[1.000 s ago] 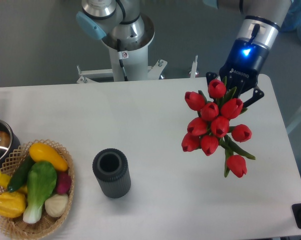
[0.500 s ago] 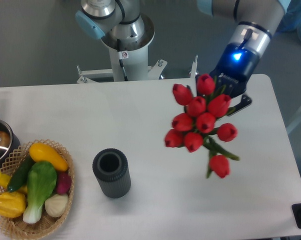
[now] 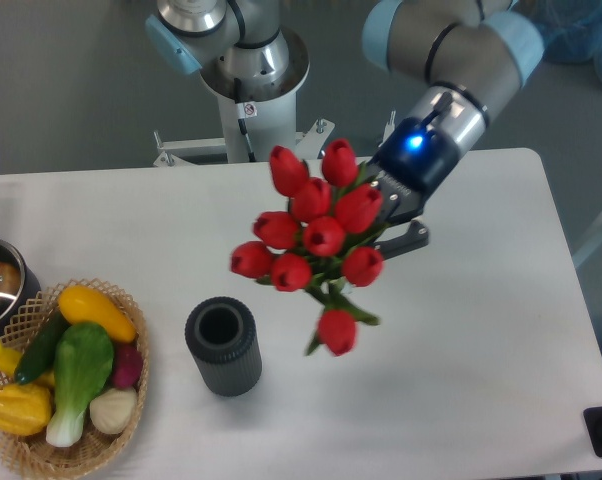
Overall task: Insert the flowers into the vase
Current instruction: 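Carry the red tulip bunch with the gripper over the grey vase, then lower the tulip stems down into the grey vase opening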
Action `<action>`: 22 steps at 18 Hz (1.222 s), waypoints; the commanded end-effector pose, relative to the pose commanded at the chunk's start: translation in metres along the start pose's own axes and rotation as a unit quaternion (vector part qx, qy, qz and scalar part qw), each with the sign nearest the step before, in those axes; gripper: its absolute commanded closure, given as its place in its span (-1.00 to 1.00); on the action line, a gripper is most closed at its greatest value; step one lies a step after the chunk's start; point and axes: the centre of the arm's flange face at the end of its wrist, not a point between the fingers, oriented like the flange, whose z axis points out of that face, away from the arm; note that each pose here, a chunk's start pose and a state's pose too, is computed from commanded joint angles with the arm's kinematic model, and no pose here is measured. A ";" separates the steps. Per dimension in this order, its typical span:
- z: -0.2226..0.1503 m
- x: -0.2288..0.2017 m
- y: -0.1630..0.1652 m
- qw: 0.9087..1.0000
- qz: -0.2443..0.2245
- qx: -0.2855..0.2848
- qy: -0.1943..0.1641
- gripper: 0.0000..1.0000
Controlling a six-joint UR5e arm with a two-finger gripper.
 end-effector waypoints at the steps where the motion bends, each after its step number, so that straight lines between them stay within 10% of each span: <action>1: 0.002 0.000 0.000 1.000 -0.001 0.021 0.006 0.53; 22: 0.092 0.044 0.020 0.993 0.001 0.063 0.095 0.65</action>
